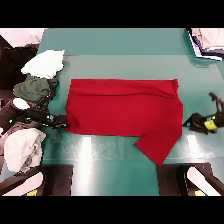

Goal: Fold the shirts.

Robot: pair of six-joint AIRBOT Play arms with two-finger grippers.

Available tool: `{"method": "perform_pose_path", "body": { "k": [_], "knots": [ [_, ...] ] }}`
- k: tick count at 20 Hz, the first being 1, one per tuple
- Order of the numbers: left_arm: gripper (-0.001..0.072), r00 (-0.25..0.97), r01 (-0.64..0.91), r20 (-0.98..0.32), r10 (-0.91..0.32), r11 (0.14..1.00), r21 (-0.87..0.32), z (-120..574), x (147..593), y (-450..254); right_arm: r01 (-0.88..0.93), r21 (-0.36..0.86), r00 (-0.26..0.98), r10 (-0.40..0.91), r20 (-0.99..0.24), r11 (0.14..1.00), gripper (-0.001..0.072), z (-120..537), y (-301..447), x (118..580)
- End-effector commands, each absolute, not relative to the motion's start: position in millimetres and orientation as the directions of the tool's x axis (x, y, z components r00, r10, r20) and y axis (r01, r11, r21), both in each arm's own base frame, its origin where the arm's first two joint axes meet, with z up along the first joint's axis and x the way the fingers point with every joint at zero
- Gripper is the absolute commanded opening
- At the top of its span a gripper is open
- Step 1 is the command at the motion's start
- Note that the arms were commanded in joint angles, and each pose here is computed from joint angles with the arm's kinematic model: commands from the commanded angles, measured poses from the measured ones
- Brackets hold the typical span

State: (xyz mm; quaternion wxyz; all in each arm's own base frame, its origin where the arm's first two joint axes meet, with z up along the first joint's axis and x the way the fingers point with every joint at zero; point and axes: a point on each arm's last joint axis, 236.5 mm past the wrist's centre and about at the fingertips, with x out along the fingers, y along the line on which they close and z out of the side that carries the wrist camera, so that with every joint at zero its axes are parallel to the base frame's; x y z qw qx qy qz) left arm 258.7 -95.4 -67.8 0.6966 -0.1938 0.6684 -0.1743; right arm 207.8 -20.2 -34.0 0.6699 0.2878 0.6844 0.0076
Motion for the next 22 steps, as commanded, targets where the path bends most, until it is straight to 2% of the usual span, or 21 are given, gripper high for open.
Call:
{"method": "perform_pose_path", "body": {
  "k": [1, 4, 8, 9, 11, 12, 13, 18, 20, 22],
  "knots": [
    [0.0027, 0.055, -0.007, -0.863, -0.502, 0.864, -0.503, -65, 263, -96, 0.477, 0.413, -0.008, 0.473, -0.881, 0.776, 0.0445, -70, -8, 168],
    [0.0027, 0.056, -0.008, -0.863, -0.502, 0.864, -0.503, -64, 263, -96, 0.496, 0.409, -0.014, 0.478, -0.878, 0.766, 0.044, -88, 0, 159],
    [0.0027, 0.056, -0.008, -0.863, -0.503, 0.864, -0.504, -64, 263, -96, 0.435, 0.39, -0.008, 0.437, -0.899, 0.811, 0.0417, -95, 7, 170],
    [0.0027, 0.056, -0.008, -0.863, -0.503, 0.864, -0.504, -64, 263, -96, 0.418, 0.385, -0.004, 0.425, -0.905, 0.823, 0.0334, -96, 9, 174],
    [0.0027, 0.055, -0.007, -0.863, -0.502, 0.864, -0.503, -64, 262, -96, 0.387, 0.376, 0.006, 0.406, -0.914, 0.842, 0.0241, -98, 11, 179],
    [0.0027, 0.053, -0.007, -0.863, -0.503, 0.864, -0.504, -64, 262, -96, 0.374, 0.369, -0.002, 0.399, -0.917, 0.851, 0.006, -99, 12, 178],
    [0.0027, 0.049, -0.005, -0.863, -0.503, 0.864, -0.503, -65, 261, -96, 0.37, 0.368, -0.005, 0.398, -0.917, 0.853, 0.0024, -99, 12, 178],
    [0.0024, 0.022, 0.068, -0.889, -0.457, 0.888, -0.454, -53, 248, -86, 0.325, 0.365, 0.012, 0.382, -0.924, 0.873, 0.0021, -76, 15, 167],
    [0.0024, 0.054, 0.094, -0.901, -0.431, 0.9, -0.425, -34, 240, -81, 0.313, 0.283, -0.039, 0.31, -0.95, 0.907, 0.002, -57, 2, 145],
    [0.0025, 0.033, 0.133, -0.896, -0.443, 0.891, -0.435, -13, 218, -85, 0.302, 0.163, -0.055, 0.188, -0.981, 0.939, 0.002, -30, -21, 130]
  ]
}}
